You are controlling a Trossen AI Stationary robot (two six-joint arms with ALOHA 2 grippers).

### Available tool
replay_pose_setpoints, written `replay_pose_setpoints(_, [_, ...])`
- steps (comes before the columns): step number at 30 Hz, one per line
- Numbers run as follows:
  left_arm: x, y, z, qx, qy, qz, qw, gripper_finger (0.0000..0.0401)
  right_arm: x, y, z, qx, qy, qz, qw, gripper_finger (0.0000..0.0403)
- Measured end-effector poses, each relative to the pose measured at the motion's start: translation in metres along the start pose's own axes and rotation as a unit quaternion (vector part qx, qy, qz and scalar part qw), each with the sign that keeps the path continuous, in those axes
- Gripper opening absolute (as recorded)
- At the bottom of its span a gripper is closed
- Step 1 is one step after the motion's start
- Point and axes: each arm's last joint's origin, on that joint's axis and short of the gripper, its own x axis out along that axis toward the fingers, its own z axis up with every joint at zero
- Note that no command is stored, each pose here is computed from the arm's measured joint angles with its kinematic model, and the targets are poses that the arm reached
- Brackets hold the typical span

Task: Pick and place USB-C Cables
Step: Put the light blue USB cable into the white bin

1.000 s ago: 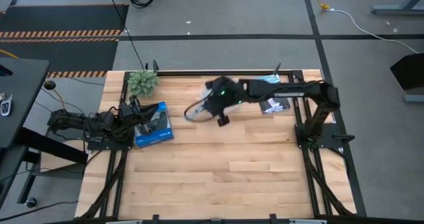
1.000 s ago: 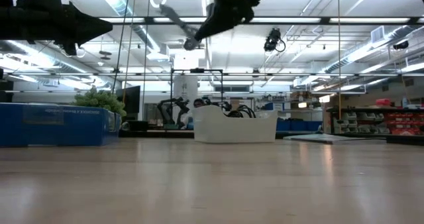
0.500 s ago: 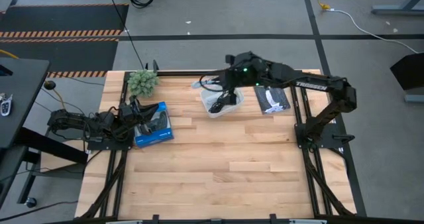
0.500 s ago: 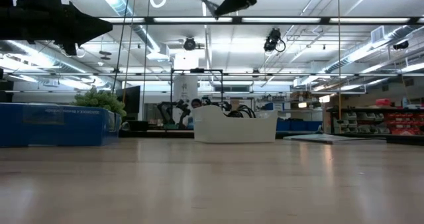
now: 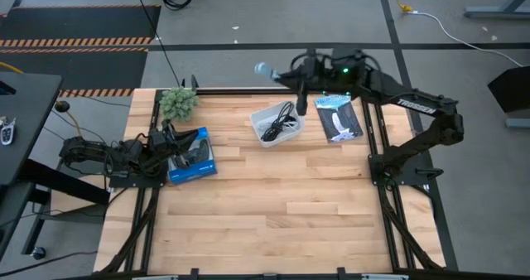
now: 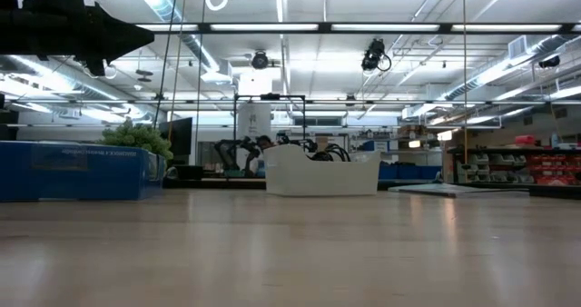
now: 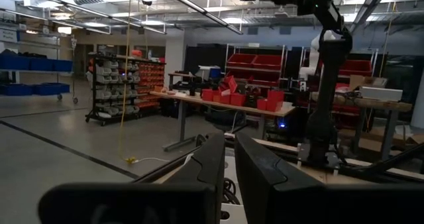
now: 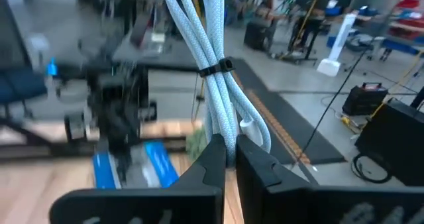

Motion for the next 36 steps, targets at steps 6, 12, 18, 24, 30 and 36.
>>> replay_pose_setpoints(6, [0.000,0.000,0.000,0.000,0.000,0.000,1.000,0.0043,-0.009,0.002,0.006,-0.016,-0.002,-0.056,0.998,0.0020])
replay_pose_setpoints(12, [0.000,0.000,0.000,0.000,0.000,0.000,1.000,0.0043,0.002,-0.007,-0.019,-0.008,0.096,-0.064,0.993,0.0020])
replay_pose_setpoints(18, [0.000,0.000,0.000,0.000,0.000,0.000,1.000,0.0043,0.014,-0.020,-0.056,0.005,0.238,-0.071,0.969,0.0020])
replay_pose_setpoints(24, [0.000,0.000,0.000,0.000,0.000,0.000,1.000,0.0043,0.033,-0.029,-0.096,-0.024,0.371,-0.058,0.927,0.0020])
replay_pose_setpoints(30, [0.000,0.000,0.000,0.000,0.000,0.000,1.000,0.0043,0.058,-0.029,-0.126,-0.050,0.432,-0.026,0.900,0.0020])
replay_pose_setpoints(36, [0.000,0.000,0.000,0.000,0.000,0.000,1.000,0.0043,0.085,-0.013,-0.150,-0.202,0.464,0.037,0.862,0.0020])
